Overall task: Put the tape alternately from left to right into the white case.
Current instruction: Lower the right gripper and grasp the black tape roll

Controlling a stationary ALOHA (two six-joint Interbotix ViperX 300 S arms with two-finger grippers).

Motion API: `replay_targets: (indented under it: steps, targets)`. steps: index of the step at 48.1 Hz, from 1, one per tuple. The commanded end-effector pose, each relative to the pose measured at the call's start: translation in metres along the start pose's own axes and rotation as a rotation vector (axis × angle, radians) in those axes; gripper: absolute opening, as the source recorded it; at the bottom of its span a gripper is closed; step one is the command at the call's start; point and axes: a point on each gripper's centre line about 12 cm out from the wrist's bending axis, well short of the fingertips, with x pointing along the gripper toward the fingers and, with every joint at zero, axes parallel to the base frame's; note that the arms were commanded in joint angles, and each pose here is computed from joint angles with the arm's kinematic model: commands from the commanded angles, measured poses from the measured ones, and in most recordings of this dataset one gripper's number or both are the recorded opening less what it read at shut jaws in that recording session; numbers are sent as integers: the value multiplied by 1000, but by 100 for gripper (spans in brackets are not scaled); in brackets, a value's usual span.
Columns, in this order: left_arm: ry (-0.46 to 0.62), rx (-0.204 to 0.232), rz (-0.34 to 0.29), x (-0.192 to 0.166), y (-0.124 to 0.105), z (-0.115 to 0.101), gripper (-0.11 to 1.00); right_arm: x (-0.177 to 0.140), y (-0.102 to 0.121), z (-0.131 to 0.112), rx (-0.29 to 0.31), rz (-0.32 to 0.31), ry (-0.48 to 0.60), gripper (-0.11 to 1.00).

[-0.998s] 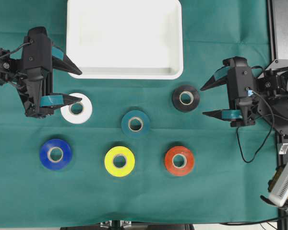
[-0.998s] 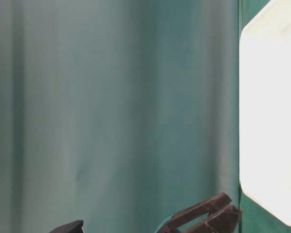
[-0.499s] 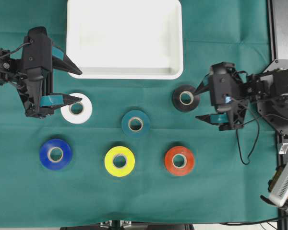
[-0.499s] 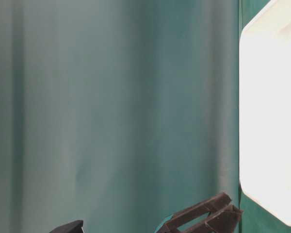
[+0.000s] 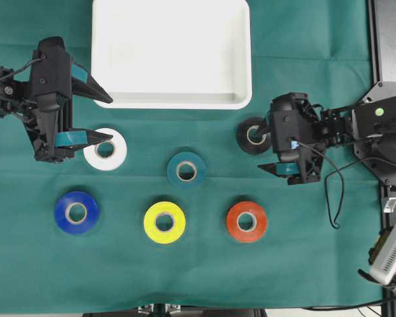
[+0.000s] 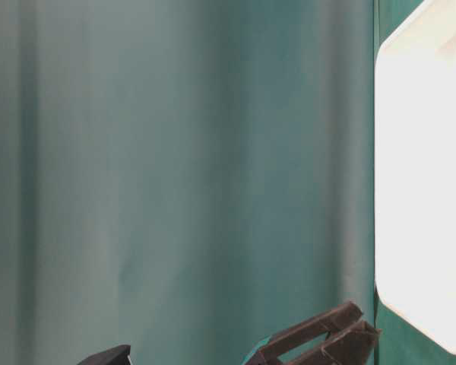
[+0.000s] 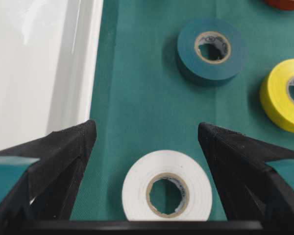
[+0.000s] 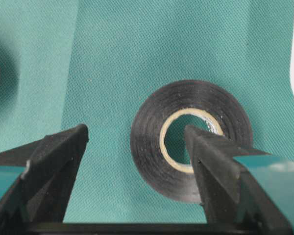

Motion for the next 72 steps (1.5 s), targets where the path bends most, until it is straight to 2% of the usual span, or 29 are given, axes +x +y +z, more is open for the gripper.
replay_targets:
  steps: [1,7,35,41,49,52,65,72]
  targets:
    - [-30,3,-6,-2,-2,9,59,2,-1,9,8,-3,-21,83]
    - [-30,2,-5,-2,-2,8,59,8,-6,7,23,-17,2,83]
    - [-21,3,-5,-2,-1,4,59,27,-8,2,23,-30,68,82]
    - [-20,1,-3,-2,-1,4,59,26,-7,5,23,-29,63,72]
    - [-18,1,-3,-2,-1,4,59,25,-7,8,23,-28,56,33]
    - [-18,2,-3,-2,-1,4,59,22,-7,10,26,-28,47,24]
    - [-18,2,-3,-2,-1,4,59,12,-6,15,27,-24,25,24]
    - [-20,1,-3,-2,-1,4,59,-4,-3,24,25,-20,12,24]
